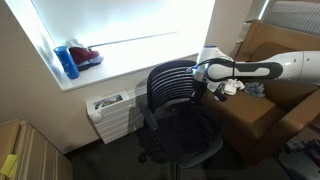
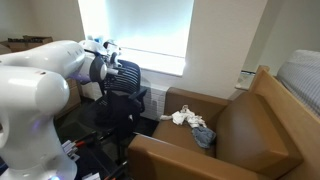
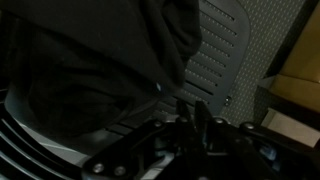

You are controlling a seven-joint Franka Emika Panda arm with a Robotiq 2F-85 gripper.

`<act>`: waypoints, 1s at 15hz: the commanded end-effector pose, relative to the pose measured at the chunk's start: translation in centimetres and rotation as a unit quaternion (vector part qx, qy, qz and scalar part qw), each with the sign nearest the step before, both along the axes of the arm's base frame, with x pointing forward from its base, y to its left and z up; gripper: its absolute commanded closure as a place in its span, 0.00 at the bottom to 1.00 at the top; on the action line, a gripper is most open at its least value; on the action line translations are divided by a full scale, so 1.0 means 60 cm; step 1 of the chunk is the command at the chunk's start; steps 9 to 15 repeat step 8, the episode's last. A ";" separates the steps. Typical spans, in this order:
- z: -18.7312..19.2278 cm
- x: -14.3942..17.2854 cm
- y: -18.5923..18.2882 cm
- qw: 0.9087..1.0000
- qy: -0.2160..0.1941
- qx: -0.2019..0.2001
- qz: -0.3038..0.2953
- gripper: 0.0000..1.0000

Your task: Move the black jersey to the seat of the chair

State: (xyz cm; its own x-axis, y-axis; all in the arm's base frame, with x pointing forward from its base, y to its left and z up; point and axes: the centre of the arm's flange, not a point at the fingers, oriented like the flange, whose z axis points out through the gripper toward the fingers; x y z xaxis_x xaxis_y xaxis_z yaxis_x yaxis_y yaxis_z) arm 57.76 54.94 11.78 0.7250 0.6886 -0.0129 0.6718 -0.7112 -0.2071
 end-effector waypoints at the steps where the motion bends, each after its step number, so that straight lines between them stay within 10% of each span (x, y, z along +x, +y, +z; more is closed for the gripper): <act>1: 0.001 -0.002 0.003 1.000 -0.002 0.001 -0.001 0.81; 15: 0.002 0.006 -0.004 1.000 -0.002 0.002 -0.005 0.81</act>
